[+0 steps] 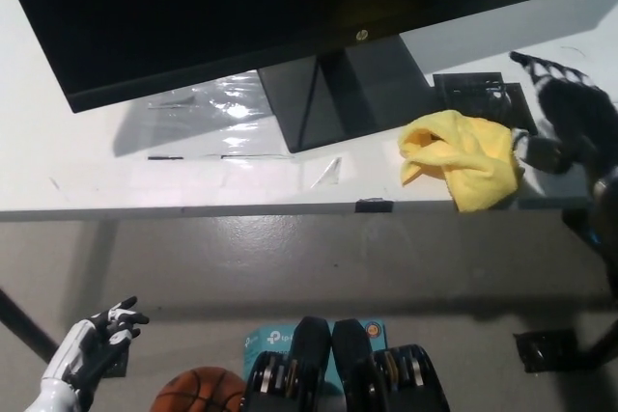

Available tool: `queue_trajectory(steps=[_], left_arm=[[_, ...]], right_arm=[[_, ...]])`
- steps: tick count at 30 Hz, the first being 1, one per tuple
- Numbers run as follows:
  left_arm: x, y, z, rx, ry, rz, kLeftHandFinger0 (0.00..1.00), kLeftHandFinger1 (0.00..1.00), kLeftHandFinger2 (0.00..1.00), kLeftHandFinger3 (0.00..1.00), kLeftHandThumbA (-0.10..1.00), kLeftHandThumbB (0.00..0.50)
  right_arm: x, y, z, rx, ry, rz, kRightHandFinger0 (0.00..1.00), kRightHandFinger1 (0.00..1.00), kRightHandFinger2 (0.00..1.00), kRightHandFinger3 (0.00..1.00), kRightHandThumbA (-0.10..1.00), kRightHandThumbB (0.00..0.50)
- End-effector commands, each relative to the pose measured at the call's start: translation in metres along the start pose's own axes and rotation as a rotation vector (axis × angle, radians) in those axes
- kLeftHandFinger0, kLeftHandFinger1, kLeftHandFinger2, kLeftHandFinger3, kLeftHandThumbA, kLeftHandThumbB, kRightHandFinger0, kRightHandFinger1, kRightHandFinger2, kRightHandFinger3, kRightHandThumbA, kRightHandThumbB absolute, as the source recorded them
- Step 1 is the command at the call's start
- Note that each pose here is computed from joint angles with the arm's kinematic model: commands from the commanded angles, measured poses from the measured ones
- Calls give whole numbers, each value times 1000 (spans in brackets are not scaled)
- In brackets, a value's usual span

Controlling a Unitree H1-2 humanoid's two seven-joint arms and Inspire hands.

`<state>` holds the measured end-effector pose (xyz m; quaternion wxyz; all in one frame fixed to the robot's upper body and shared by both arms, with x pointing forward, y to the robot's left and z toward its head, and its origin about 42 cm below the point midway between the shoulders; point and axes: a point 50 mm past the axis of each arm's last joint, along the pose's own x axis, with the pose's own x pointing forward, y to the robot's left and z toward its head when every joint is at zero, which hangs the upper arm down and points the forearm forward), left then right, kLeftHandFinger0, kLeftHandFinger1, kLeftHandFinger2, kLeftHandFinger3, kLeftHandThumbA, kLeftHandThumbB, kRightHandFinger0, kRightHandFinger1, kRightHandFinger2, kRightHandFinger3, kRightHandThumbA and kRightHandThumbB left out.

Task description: The robot uses its right hand to pick up the cloth kept in the middle of the desk and use it to wipe the monitor in the middle of the desk by swiping its screen twice

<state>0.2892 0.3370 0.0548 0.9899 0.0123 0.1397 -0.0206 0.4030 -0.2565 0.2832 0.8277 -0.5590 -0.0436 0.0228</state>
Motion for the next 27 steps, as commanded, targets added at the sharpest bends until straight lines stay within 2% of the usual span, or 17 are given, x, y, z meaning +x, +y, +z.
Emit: queue_trajectory(steps=[1, 2, 3, 4, 5, 7, 8, 9, 11, 12, 13, 14, 18, 21, 23, 24, 27], left_arm=[[-5, 16, 15, 24, -60, 9, 965, 919, 981, 1000, 387, 58], [-5, 16, 15, 28, -61, 10, 971, 919, 984, 1000, 387, 56], [-5, 16, 15, 25, -62, 10, 965, 914, 983, 1000, 384, 46], [-5, 15, 15, 25, -60, 11, 956, 910, 981, 1000, 381, 54], [-5, 15, 16, 26, -55, 15, 955, 912, 978, 1000, 379, 51], [-3, 15, 18, 19, -54, 18, 952, 908, 967, 1000, 360, 50], [-3, 15, 17, 18, -61, 12, 954, 910, 967, 1000, 358, 50], [-3, 16, 18, 23, -59, 11, 961, 919, 975, 1000, 371, 60], [-3, 16, 18, 22, -60, 10, 965, 923, 979, 1000, 376, 59], [-3, 16, 17, 20, -68, 8, 963, 917, 980, 1000, 402, 92], [-2, 16, 17, 22, -73, 7, 961, 911, 974, 1000, 412, 91], [-2, 16, 17, 23, -73, 7, 955, 903, 967, 1000, 419, 86], [-1, 18, 21, 30, -70, 14, 954, 902, 976, 1000, 382, 40], [1, 18, 21, 26, -68, 6, 953, 908, 985, 1000, 359, 31], [0, 17, 22, 27, -74, 5, 940, 897, 972, 1000, 349, 18], [-1, 17, 22, 25, -75, 9, 931, 886, 969, 1000, 339, 7], [-1, 17, 23, 36, -74, 5, 929, 886, 972, 1000, 352, 8]], right_arm=[[-41, -20, 1, 68, -32, -77, 840, 1000, 1000, 1000, 325, 237], [-55, -19, 0, 65, -44, -147, 527, 917, 1000, 1000, 270, 238], [-64, -17, -3, 87, -47, -170, 487, 844, 1000, 1000, 226, 215], [-77, -11, -10, 115, -35, -211, 383, 665, 1000, 1000, 201, 165], [-94, 1, -20, 151, -4, -271, 308, 545, 1000, 962, 165, 169], [-104, 14, -36, 195, 29, -318, 289, 465, 858, 848, 87, 162], [-109, 25, -45, 231, 60, -340, 250, 394, 748, 805, 66, 162], [-120, 43, -61, 320, 107, -350, 162, 296, 580, 752, 73, 145], [-128, 56, -71, 417, 139, -352, 162, 278, 520, 724, 48, 142], [-131, 70, -81, 536, 151, -362, 241, 349, 551, 714, 28, 147], [-135, 85, -87, 675, 191, -377, 264, 353, 542, 710, -7, 148], [-136, 93, -89, 753, 204, -391, 202, 284, 489, 700, -52, 147], [-131, 117, -88, 997, 236, -343, 157, 291, 538, 752, -11, 125], [-133, 134, -88, 1066, 263, -302, 174, 306, 539, 765, -2, 115], [-132, 144, -88, 1103, 263, -277, 176, 328, 561, 767, -44, 105], [-132, 149, -86, 1109, 254, -254, 180, 317, 530, 727, -32, 121], [-132, 152, -87, 1096, 245, -247, 178, 304, 496, 703, 0, 124]])
